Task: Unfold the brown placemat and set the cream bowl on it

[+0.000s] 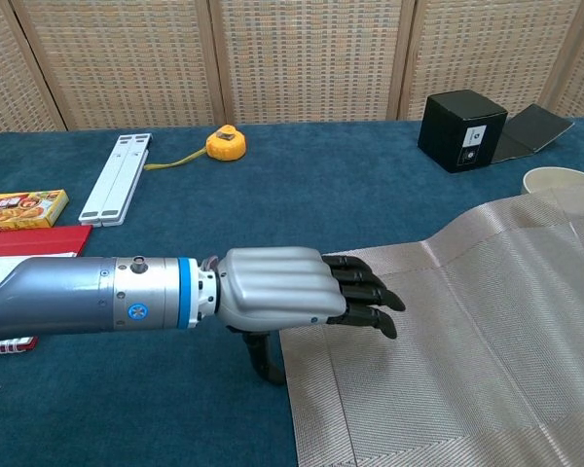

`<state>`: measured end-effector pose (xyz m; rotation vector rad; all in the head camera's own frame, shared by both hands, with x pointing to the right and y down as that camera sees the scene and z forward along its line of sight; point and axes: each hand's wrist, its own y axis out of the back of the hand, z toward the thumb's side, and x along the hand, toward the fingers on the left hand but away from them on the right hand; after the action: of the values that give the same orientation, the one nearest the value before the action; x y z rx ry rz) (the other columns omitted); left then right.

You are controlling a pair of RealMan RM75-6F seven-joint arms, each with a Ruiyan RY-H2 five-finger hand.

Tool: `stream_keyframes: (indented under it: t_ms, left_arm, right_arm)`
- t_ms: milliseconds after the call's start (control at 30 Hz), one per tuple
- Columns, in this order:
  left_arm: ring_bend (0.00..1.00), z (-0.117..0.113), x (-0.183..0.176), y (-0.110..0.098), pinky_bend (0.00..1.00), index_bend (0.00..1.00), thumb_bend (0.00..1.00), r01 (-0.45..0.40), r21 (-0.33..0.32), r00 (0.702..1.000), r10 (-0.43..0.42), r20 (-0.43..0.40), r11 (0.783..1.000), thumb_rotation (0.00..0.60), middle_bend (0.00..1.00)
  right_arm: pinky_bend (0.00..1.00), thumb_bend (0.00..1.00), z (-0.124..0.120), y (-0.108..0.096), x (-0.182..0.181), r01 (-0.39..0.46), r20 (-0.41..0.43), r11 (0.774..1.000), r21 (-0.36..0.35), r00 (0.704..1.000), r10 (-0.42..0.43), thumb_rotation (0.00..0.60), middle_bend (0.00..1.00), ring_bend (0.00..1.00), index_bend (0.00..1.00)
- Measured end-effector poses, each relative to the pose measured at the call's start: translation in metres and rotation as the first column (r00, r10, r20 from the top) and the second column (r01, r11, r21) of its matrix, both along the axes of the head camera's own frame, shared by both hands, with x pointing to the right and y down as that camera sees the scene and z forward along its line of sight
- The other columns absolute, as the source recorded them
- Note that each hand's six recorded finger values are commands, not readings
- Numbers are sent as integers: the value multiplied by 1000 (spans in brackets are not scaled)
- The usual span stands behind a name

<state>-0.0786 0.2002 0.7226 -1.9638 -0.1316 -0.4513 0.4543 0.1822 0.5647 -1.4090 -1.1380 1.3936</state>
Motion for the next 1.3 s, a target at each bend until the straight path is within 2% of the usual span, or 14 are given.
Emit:
stream_keyframes:
  t_ms: [100,267,567,800,1133,1300]
  left_arm:
    - [0,0,0,0,0,160,217,0,1,1000,0,0,1000,600,0]
    - [0,-2,0,-2,0,183,355,7,-2,1000,-7,0,1000,600,0]
    - [0,-3,-1,-5,0,207,367,21,2,1000,-21,-9,1000,600,0]
    - [0,-3,0,-8,0,374,412,42,-7,999,-42,-16,999,600,0]
    - [0,-1,4,-8,0,431,552,54,-13,998,-54,-17,998,600,0]
    - [0,-1,5,-8,0,541,549,58,-9,998,-58,-18,998,600,0]
  right_arm:
    - [0,0,-1,0,0,1,3,1000,-1,1000,-1,600,0,0,0]
    - [0,0,-2,0,0,1,9,1000,2,1000,-1,600,0,0,0]
    - [0,0,-3,1,-3,9,22,1000,-1,1000,-9,600,0,0,0]
    - [0,0,-5,1,-4,12,23,1000,4,1000,-12,600,0,0,0]
    - [0,0,-6,2,-5,15,29,1000,4,999,-15,600,0,0,0]
    - [0,0,-6,2,-5,15,32,1000,5,999,-16,600,0,0,0]
